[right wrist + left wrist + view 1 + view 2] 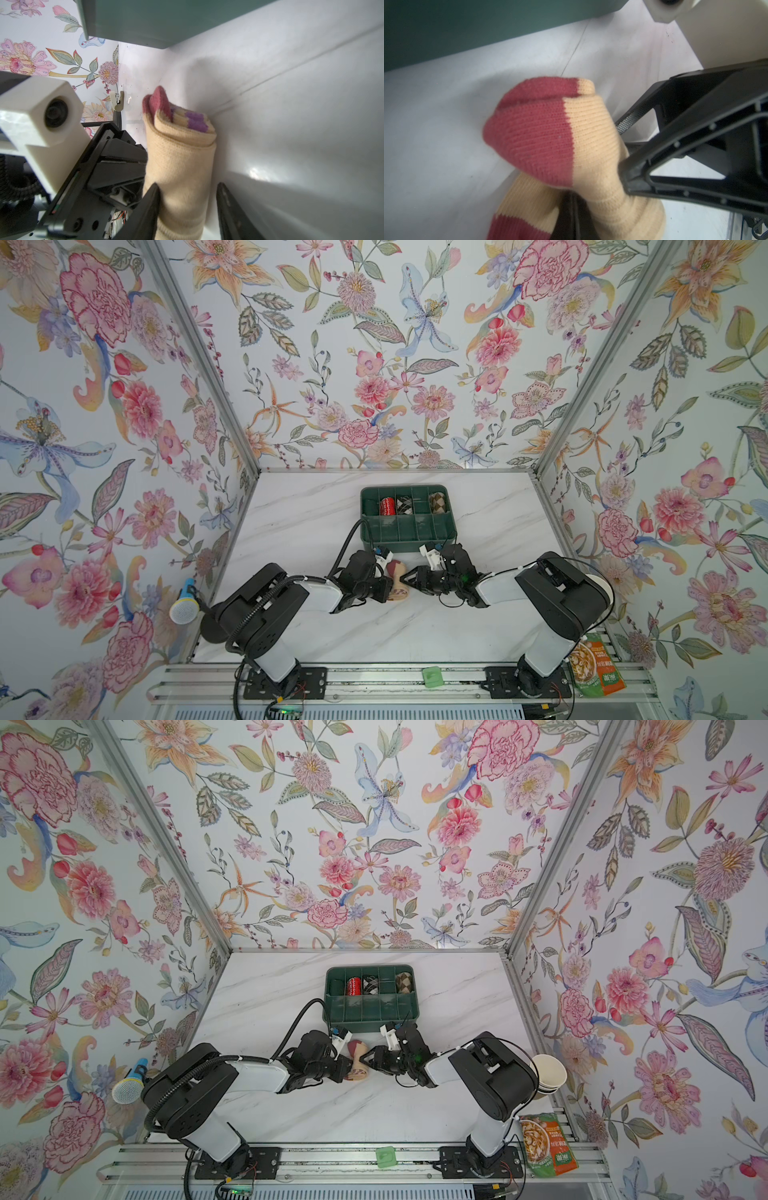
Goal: Roll the socks
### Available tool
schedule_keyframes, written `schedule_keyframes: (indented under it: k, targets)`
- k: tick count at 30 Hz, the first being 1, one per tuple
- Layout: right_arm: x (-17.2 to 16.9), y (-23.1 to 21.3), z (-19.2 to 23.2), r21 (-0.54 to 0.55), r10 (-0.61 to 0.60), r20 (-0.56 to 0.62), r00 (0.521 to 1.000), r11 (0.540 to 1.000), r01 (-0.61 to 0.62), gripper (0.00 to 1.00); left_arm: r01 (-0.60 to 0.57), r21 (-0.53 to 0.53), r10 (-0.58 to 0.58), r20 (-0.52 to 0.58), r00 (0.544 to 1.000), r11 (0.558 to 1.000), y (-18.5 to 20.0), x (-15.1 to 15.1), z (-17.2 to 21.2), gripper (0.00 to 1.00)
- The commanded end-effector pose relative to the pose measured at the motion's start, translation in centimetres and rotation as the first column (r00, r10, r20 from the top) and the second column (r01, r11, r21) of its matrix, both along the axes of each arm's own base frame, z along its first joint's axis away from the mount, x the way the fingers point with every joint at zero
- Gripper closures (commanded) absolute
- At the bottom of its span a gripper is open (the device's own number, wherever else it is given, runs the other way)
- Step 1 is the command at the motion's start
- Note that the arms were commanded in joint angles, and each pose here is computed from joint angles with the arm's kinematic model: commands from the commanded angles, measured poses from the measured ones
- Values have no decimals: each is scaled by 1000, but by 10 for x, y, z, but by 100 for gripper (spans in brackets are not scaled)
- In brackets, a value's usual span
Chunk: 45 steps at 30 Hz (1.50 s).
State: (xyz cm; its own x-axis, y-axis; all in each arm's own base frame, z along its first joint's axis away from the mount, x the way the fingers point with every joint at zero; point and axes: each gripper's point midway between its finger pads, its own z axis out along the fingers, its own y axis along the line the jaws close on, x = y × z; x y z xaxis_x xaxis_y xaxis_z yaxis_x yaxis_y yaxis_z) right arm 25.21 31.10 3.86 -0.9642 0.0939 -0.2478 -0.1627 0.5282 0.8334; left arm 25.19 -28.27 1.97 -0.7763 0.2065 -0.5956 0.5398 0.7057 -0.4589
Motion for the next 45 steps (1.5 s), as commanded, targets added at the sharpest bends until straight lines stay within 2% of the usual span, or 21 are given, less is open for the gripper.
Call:
schedule_keyframes:
  k: [1, 14, 28, 35, 38, 45]
  targets:
    - [-4, 8, 0, 27, 19, -16, 1000, 999, -19, 53, -1, 184, 18, -94, 995, 983, 29, -20, -46, 99]
    - [-11, 26, -4, 4, 81, -15, 997, 997, -81, 57, 9, 239, 12, -84, 996, 971, 36, -19, -60, 100]
    - [-14, 28, -10, -132, 116, 19, 993, 985, -113, 84, 22, 264, -3, -71, 997, 964, 36, -16, -66, 99]
    - [-14, 28, -5, -47, 123, -13, 992, 991, -123, 91, 12, 306, 9, -68, 998, 952, 47, -15, -71, 95]
    - [-14, 26, 0, 1, 133, -21, 991, 991, -133, 92, -4, 302, 24, -63, 998, 953, 53, -15, -71, 96]
    - [-17, 23, 5, 34, 176, -33, 984, 984, -175, 93, -26, 293, 48, -67, 997, 956, 64, -16, -75, 98]
